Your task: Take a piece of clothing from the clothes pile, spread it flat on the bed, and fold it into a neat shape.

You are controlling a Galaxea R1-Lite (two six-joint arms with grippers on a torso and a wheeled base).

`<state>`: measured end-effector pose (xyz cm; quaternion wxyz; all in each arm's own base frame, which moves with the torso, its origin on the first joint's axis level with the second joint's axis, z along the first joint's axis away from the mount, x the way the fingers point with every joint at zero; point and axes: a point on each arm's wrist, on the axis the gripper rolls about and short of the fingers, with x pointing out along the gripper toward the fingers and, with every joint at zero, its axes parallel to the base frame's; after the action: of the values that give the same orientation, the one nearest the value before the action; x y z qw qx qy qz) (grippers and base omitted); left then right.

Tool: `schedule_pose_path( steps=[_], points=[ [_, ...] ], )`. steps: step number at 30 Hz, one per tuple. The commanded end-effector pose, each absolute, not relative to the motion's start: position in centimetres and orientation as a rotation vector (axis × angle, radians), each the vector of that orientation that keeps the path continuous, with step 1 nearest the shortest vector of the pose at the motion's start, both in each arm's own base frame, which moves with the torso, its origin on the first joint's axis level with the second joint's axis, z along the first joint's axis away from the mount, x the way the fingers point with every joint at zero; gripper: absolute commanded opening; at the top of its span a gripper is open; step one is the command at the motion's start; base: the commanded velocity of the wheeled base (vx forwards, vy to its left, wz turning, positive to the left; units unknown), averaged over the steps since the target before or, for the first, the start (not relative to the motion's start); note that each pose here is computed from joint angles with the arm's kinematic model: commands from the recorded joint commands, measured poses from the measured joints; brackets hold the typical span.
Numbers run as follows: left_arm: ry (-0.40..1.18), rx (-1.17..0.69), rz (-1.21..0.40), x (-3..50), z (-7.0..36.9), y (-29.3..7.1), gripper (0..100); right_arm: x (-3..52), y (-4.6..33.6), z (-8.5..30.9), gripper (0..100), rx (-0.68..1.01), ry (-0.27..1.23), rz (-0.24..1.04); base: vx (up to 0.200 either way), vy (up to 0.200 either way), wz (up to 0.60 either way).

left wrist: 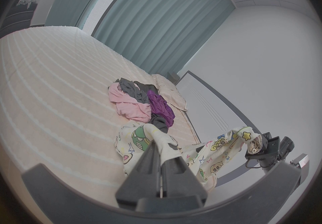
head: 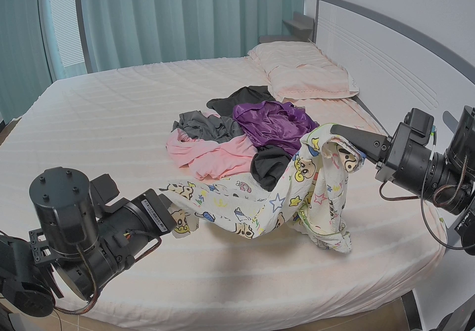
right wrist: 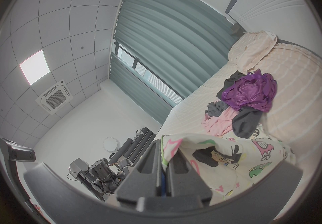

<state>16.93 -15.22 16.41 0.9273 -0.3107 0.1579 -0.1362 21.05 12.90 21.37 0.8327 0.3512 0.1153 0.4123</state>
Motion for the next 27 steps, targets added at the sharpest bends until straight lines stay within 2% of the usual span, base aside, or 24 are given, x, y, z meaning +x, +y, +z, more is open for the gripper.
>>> schedule_pose_path(
  steps=[1, 27],
  points=[
    [0.304, -0.65, -0.286, 16.6, 17.0, -14.8, 0, 20.9, 13.2, 21.6, 0, 0.743, 0.239, 0.891, 0.0, 0.2, 0.0],
    [0.245, -0.687, -0.293, 15.5, 18.3, -13.8, 0, 20.1, 13.1, 23.5, 0, 0.747, 0.171, 0.931, 0.0, 0.2, 0.0]
  ],
)
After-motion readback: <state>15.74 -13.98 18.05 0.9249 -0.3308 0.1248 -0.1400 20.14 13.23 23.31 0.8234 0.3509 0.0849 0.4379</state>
